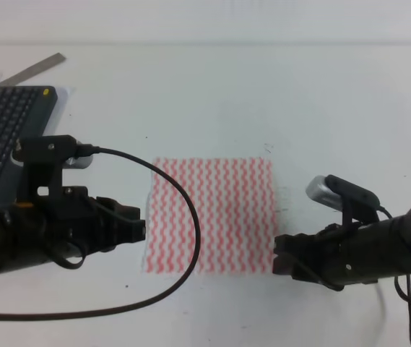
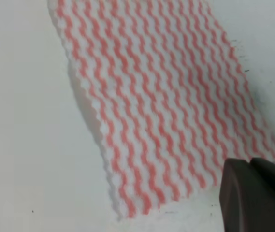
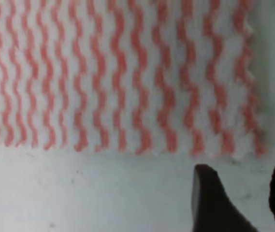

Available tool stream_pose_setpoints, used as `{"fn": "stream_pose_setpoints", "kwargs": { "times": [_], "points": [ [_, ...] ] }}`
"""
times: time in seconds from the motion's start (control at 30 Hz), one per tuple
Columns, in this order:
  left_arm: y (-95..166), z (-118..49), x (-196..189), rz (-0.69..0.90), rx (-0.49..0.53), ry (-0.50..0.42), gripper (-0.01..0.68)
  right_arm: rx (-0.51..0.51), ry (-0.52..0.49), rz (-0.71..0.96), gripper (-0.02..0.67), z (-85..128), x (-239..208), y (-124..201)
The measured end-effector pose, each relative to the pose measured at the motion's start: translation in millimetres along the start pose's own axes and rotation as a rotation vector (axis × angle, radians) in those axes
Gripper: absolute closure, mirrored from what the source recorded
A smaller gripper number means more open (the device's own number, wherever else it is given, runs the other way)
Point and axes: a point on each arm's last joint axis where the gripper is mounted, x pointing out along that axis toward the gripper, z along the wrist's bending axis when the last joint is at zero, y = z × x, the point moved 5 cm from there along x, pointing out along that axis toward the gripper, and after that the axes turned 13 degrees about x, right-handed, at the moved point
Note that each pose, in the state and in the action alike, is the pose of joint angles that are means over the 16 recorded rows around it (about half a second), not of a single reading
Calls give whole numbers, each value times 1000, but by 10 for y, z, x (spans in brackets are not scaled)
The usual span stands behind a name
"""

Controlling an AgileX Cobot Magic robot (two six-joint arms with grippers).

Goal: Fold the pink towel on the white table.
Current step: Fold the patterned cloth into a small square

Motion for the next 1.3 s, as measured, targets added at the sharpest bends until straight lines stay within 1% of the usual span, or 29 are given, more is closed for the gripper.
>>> {"fn": "stream_pose_setpoints", "kwargs": {
  "times": [0.87,1.1,1.3],
  "points": [
    [14,-17,0,10,0,12,675,23,31,41,394,21,350,-144],
    [20,-23,1,14,0,17,675,28,43,56,433,-8,413,-142],
    [30,-35,1,21,1,25,675,25,52,63,499,-30,445,-141]
  ]
}}
